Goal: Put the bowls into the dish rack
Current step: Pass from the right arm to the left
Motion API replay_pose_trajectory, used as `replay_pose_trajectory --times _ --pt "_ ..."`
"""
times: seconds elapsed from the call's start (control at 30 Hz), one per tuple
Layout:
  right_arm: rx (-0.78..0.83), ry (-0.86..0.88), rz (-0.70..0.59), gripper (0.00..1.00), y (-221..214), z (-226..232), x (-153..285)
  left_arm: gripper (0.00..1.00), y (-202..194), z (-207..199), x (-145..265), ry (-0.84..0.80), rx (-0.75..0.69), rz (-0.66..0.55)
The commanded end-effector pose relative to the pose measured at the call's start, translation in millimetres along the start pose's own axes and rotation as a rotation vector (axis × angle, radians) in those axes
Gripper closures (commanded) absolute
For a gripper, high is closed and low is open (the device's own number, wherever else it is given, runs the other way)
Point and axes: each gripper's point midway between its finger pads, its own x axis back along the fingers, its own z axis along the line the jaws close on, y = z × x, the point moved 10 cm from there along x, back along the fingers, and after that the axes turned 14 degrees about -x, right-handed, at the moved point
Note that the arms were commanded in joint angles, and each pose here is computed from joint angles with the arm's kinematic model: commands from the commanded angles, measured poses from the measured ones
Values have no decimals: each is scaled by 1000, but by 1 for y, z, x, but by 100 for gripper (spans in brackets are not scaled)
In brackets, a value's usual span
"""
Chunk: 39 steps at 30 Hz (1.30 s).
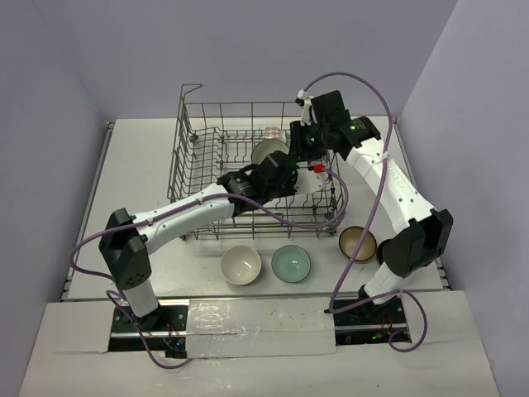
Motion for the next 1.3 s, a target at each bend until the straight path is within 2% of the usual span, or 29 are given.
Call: replay_pose_trajectory --times 0.0,0.4,0.67,0.83,1.0,1.13,1.27 --pt "-25 30 -6 58 1 0 -1 100 6 22 6 65 60 -47" --pt "-19 167 -3 43 12 17 7 100 4 17 -2 -27 80 -106" --pt "-24 264 -10 41 18 28 13 100 -1 13 -12 -72 88 -100" --pt "-72 159 -108 41 30 20 16 100 -1 16 -12 -89 115 -122" --pt "-155 4 -285 39 58 1 33 100 4 26 2 -71 153 -149" --pt "-259 24 -371 39 82 -18 54 100 5 38 19 -55 186 -199" --pt "-290 46 -421 37 94 -31 69 100 3 49 28 -42 230 -221"
